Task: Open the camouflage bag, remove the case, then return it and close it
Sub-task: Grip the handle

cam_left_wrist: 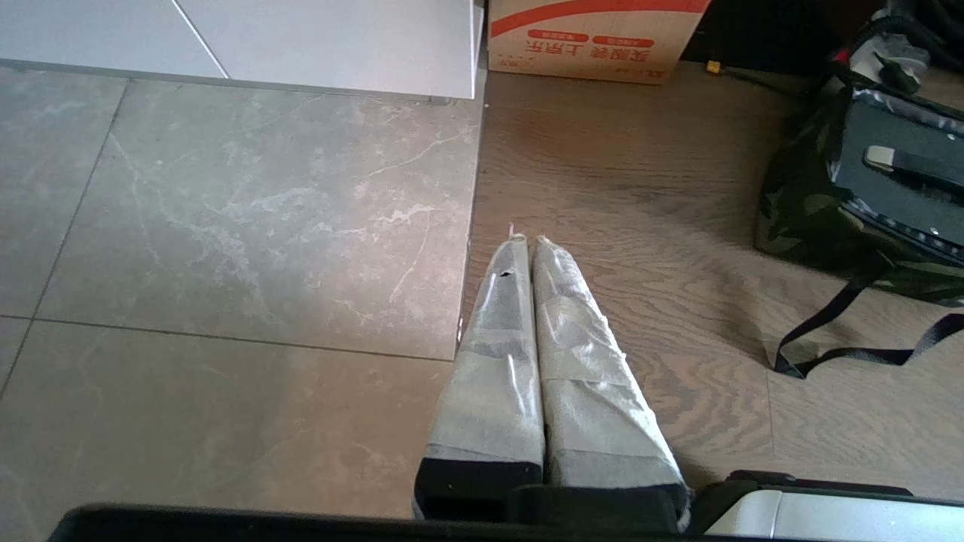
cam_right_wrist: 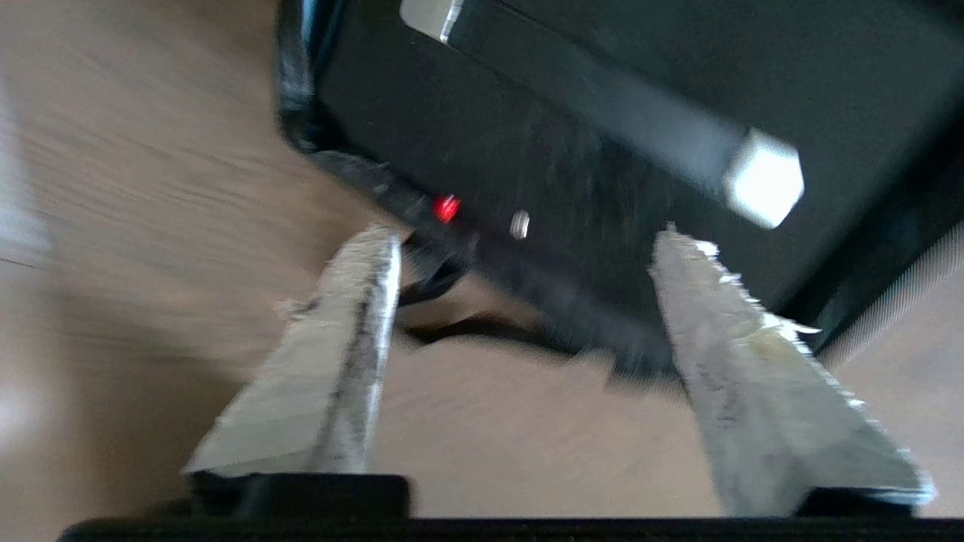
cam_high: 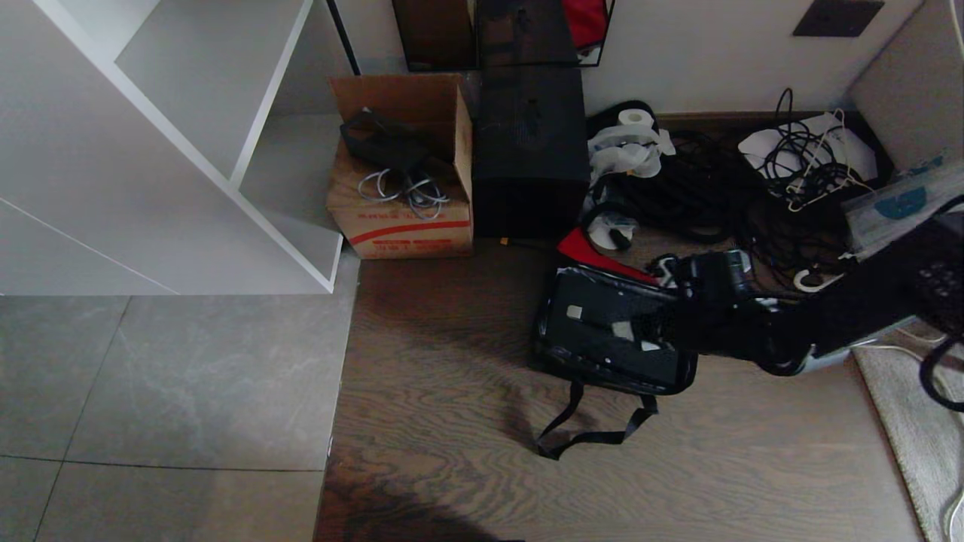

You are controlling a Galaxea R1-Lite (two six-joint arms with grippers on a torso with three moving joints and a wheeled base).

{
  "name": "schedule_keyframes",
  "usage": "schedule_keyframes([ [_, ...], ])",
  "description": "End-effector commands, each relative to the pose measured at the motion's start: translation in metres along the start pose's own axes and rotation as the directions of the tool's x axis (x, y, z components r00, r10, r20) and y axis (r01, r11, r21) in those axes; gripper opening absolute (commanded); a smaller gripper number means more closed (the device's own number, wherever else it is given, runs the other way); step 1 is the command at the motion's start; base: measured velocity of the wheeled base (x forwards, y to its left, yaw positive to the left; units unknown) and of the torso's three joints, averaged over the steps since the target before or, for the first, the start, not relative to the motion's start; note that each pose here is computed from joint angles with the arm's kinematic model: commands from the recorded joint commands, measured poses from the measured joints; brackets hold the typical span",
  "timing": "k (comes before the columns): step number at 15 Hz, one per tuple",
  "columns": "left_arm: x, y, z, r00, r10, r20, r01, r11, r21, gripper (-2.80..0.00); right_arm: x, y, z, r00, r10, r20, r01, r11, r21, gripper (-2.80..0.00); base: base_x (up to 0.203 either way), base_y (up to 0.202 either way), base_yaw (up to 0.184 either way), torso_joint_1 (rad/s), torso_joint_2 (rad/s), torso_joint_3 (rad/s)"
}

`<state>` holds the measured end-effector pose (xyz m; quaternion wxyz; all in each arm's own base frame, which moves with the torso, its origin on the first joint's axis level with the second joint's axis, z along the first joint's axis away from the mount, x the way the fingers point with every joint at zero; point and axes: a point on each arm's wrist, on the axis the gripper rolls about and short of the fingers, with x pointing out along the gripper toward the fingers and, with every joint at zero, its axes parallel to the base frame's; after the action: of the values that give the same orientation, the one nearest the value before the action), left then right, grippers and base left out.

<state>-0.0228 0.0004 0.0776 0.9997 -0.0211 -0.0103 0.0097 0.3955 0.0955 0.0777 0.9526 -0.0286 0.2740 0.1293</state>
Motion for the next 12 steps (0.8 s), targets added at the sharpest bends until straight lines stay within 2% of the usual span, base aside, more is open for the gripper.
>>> schedule_keyframes([
  [1, 0.001, 0.0, -0.003, 1.0, 0.001, -0.009, -0.001, 1.0, -0.001, -2.8, 0.039, 0.01, -0.022, 0.994, -0.11, -0.008, 0.104, 0.96, -0.26, 0.0, 0.0, 0.0, 0.0, 0.0, 0.0, 0.0],
  [2, 0.001, 0.0, -0.002, 1.0, 0.0, -0.008, 0.0, 1.0, -0.001, -2.8, 0.044, 0.01, -0.022, 0.976, -0.212, 0.043, 0.212, 0.907, -0.364, 0.0, 0.0, 0.0, 0.0, 0.0, 0.0, 0.0],
  [3, 0.001, 0.0, -0.002, 1.0, 0.0, -0.008, 0.0, 1.0, -0.001, -2.8, 0.048, 0.009, -0.024, 0.937, -0.337, 0.091, 0.34, 0.82, -0.46, 0.0, 0.0, 0.0, 0.0, 0.0, 0.0, 0.0],
  [4, 0.001, 0.0, -0.003, 1.0, 0.001, -0.009, -0.001, 1.0, -0.001, -2.8, 0.054, 0.008, -0.029, 0.881, -0.454, 0.135, 0.454, 0.729, -0.511, 0.0, 0.0, 0.0, 0.0, 0.0, 0.0, 0.0],
  [5, 0.001, 0.0, -0.002, 1.0, 0.0, -0.008, 0.0, 1.0, -0.001, -2.8, 0.062, 0.011, -0.036, 0.837, -0.515, 0.182, 0.525, 0.667, -0.528, 0.0, 0.0, 0.0, 0.0, 0.0, 0.0, 0.0],
  [6, 0.001, 0.0, -0.003, 1.0, 0.001, -0.009, -0.001, 1.0, -0.001, -2.8, 0.065, 0.014, -0.036, 0.822, -0.521, 0.229, 0.555, 0.644, -0.527, 0.0, 0.0, 0.0, 0.0, 0.0, 0.0, 0.0],
  [7, 0.001, 0.0, -0.002, 1.0, 0.0, -0.008, 0.0, 1.0, -0.001, -2.8, 0.067, 0.016, -0.037, 0.811, -0.523, 0.263, 0.571, 0.606, -0.555, 0.0, 0.0, 0.0, 0.0, 0.0, 0.0, 0.0],
  [8, 0.001, 0.0, -0.003, 1.0, 0.001, -0.008, -0.001, 1.0, -0.001, -2.8, 0.065, 0.016, -0.032, 0.791, -0.524, 0.314, 0.597, 0.554, -0.58, 0.0, 0.0, 0.0, 0.0, 0.0, 0.0, 0.0],
  [9, 0.001, 0.0, -0.003, 1.0, 0.001, -0.009, -0.001, 1.0, -0.001, -2.8, 0.063, 0.016, -0.029, 0.778, -0.525, 0.345, 0.617, 0.53, -0.582, 0.0, 0.0, 0.0, 0.0, 0.0, 0.0, 0.0],
  [12, 0.001, 0.0, -0.002, 1.0, 0.0, -0.008, 0.0, 1.0, -0.001, -2.8, 0.041, 0.015, -0.024, 0.776, -0.533, 0.338, 0.616, 0.522, -0.59, 0.0, 0.0, 0.0, 0.0, 0.0, 0.0, 0.0],
])
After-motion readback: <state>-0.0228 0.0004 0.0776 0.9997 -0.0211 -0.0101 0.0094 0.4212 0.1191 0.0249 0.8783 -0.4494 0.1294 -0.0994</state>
